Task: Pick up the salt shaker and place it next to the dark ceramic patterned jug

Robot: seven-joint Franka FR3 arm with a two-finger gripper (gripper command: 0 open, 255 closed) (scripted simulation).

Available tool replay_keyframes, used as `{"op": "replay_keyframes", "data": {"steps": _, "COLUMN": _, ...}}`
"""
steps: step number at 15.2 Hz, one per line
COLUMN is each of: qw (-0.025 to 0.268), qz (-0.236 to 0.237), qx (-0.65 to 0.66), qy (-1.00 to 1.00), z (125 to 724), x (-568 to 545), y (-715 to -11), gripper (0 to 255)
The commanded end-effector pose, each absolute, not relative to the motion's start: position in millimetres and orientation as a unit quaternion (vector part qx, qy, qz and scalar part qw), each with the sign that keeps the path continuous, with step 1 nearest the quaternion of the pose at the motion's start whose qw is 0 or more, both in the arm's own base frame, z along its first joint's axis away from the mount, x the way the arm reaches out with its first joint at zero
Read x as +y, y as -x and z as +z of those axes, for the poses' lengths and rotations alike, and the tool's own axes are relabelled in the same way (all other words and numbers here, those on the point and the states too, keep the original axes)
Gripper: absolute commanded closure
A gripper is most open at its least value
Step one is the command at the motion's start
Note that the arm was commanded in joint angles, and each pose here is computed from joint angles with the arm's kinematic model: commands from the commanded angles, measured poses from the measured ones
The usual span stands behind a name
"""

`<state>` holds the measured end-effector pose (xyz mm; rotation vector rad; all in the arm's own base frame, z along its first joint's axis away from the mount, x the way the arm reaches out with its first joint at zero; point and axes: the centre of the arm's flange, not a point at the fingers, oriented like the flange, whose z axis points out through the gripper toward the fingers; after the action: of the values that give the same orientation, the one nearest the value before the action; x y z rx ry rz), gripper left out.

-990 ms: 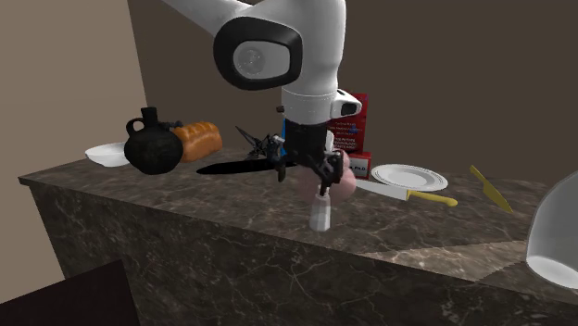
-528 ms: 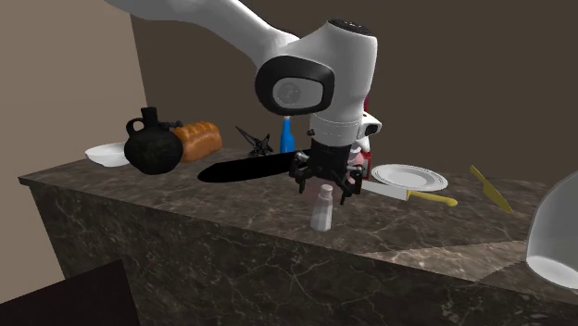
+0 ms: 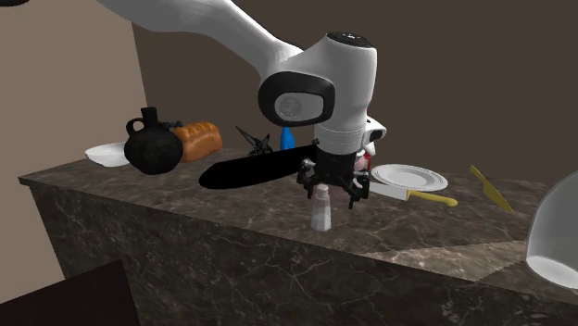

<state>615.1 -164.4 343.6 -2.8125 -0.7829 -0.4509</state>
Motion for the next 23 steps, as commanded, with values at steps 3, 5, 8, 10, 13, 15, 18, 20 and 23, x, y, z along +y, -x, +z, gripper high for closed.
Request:
{"op": "replay_keyframes", "data": {"steps": 3, "qw": 0.116, "qz": -0.131, "qx": -0.273, "qy": 0.946, "z": 329, "x": -150, "y": -612, "gripper": 0}}
{"op": "replay_keyframes", "data": {"steps": 5, "qw": 0.115, "qz": -0.131, "qx": -0.273, "qy": 0.946, "z": 332, "x": -154, "y": -614, "gripper": 255}}
{"op": "replay_keyframes", "data": {"steps": 8, "qw": 0.115, "qz": -0.131, "qx": -0.273, "qy": 0.946, "z": 329, "x": -155, "y": -616, "gripper": 255}}
{"op": "replay_keyframes", "data": {"steps": 10, "qw": 0.115, "qz": -0.131, "qx": -0.273, "qy": 0.946, "z": 329, "x": -154, "y": -616, "gripper": 255}}
{"op": "replay_keyframes", "data": {"steps": 13, "qw": 0.115, "qz": -0.131, "qx": -0.274, "qy": 0.946, "z": 324, "x": -150, "y": -612, "gripper": 255}}
{"op": "replay_keyframes", "data": {"steps": 15, "qw": 0.116, "qz": -0.131, "qx": -0.273, "qy": 0.946, "z": 335, "x": -150, "y": -612, "gripper": 255}}
{"op": "replay_keyframes", "data": {"steps": 18, "qw": 0.116, "qz": -0.131, "qx": -0.273, "qy": 0.946, "z": 351, "x": -150, "y": -612, "gripper": 255}}
{"op": "replay_keyframes", "data": {"steps": 20, "qw": 0.116, "qz": -0.131, "qx": -0.273, "qy": 0.946, "z": 361, "x": -150, "y": -612, "gripper": 255}}
{"op": "replay_keyframes", "data": {"steps": 23, "qw": 0.116, "qz": -0.131, "qx": -0.273, "qy": 0.946, "z": 377, "x": -150, "y": -612, "gripper": 255}}
